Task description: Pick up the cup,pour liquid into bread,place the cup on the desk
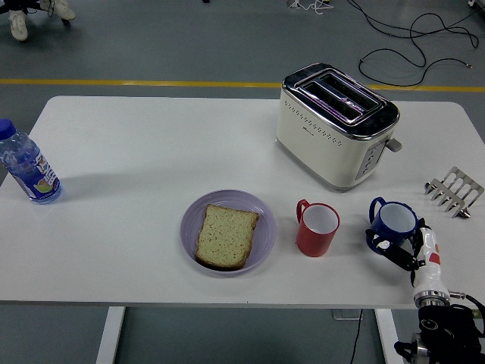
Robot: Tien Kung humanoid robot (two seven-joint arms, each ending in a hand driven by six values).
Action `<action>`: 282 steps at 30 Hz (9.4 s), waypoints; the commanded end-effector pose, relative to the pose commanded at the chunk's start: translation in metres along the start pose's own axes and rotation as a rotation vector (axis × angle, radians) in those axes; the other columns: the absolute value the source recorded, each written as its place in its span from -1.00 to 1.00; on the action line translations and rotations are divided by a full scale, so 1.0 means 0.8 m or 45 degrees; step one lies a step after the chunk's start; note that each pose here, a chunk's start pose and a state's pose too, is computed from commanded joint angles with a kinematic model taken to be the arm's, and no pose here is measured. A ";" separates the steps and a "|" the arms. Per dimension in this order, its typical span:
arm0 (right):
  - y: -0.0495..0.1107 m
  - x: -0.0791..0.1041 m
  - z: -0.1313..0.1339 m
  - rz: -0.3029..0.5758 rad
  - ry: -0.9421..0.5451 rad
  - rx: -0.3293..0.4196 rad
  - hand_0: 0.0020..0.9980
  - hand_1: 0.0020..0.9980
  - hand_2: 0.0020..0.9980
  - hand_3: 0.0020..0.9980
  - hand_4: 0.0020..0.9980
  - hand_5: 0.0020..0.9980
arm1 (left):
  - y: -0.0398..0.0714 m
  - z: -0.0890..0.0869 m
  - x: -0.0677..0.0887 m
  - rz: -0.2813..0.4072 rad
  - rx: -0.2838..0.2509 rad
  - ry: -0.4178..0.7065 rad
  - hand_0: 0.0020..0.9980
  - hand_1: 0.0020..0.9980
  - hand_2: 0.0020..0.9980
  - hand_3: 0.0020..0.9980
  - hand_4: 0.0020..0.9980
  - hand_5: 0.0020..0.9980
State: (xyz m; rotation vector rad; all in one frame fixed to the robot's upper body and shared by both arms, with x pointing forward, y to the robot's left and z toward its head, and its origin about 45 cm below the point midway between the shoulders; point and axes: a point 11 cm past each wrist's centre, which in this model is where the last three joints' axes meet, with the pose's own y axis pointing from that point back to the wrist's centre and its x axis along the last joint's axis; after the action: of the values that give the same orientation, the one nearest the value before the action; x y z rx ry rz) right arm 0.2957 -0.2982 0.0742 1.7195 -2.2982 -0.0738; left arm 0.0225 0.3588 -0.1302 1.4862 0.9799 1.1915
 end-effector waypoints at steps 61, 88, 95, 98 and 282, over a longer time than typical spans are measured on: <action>-0.011 0.019 -0.027 0.141 -0.147 0.117 -0.15 -0.22 0.02 0.00 0.59 -0.83 | 0.000 0.000 0.001 0.001 -0.004 0.013 0.32 0.41 0.45 0.24 -0.26 0.86; 0.021 -0.005 -0.166 -0.138 0.125 0.343 -0.35 -0.44 -0.07 -0.01 0.58 -1.00 | 0.000 0.002 0.006 0.011 -0.011 0.043 0.32 0.41 0.45 0.24 -0.26 0.86; 0.025 -0.035 -0.226 -0.224 0.377 0.559 -0.43 -0.51 -0.10 -0.02 0.52 -1.00 | 0.001 0.005 0.006 0.012 -0.018 0.060 0.32 0.41 0.45 0.24 -0.26 0.85; 0.025 -0.048 -0.240 -0.253 0.452 0.615 -0.43 -0.51 -0.10 -0.02 0.52 -1.00 | 0.001 0.006 0.006 0.011 -0.018 0.060 0.32 0.41 0.45 0.24 -0.26 0.85; -0.024 0.035 -0.022 -0.075 0.145 0.296 -0.25 -0.41 -0.05 0.00 0.18 -1.00 | 0.000 -0.004 0.008 0.014 -0.002 0.070 0.32 0.41 0.45 0.24 -0.27 0.86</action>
State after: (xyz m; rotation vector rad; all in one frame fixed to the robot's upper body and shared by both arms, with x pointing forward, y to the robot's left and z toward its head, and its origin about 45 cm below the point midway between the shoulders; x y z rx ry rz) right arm 0.3105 -0.3285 0.0927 1.8478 -2.2469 0.2833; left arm 0.0206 0.3652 -0.1290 1.4662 1.0087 1.2468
